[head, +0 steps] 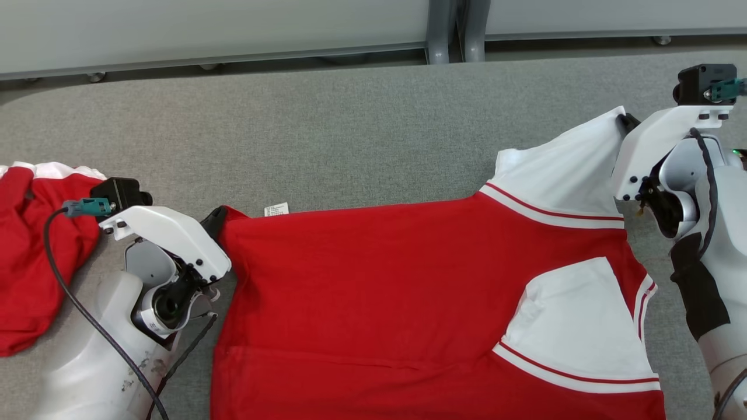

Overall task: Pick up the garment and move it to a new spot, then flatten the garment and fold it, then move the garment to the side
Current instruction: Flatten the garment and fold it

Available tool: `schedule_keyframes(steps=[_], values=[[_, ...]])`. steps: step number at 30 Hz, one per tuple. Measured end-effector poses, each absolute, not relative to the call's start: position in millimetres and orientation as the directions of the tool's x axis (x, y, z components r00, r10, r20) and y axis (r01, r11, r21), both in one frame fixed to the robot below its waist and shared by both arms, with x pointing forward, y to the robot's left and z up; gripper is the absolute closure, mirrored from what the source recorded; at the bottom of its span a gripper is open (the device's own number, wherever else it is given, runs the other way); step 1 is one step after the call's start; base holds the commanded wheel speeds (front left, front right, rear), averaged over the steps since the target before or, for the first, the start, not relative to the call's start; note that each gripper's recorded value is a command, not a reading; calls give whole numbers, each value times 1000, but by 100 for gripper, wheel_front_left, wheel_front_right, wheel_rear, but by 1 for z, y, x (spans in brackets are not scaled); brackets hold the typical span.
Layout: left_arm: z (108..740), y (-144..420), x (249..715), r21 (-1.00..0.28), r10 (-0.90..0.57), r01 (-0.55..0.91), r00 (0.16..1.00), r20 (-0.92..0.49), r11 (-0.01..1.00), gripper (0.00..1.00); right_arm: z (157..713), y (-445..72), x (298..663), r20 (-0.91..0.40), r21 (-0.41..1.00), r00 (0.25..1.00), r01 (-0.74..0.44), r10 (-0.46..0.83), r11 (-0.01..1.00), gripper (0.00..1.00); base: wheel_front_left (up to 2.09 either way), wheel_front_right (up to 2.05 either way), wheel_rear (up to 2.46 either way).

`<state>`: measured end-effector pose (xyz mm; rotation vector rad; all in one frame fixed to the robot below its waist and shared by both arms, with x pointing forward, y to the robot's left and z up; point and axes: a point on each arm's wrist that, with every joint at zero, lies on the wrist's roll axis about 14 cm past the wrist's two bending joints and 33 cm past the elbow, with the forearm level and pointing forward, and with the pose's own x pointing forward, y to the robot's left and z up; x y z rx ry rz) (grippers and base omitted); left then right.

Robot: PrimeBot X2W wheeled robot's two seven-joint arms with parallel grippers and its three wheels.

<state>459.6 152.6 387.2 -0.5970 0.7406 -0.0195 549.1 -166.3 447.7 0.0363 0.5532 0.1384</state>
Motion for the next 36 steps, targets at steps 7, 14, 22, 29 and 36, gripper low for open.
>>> schedule_keyframes(steps=[7, 14, 22, 29, 36], values=[[406, 136, 445, -607, -302, -113, 788, -537, 786, 100, 458, -167, 533, -484, 117, 858, -132, 172, 984, 100, 0, 0, 0], [418, 131, 418, -635, -348, -19, 823, -448, 772, 100, 461, -162, 489, -466, 295, 842, -142, 272, 945, 100, 0, 0, 0], [419, 142, 389, -638, -291, -61, 854, -431, 767, 100, 452, -179, 413, -539, 365, 784, -112, 308, 924, 100, 0, 0, 0], [412, 145, 374, -652, -246, -129, 857, -452, 747, 100, 441, -173, 361, -643, 404, 685, -78, 343, 912, 100, 0, 0, 0], [401, 149, 357, -656, -204, -202, 849, -488, 727, 100, 431, -182, 326, -743, 380, 591, -14, 314, 925, 100, 0, 0, 0]])
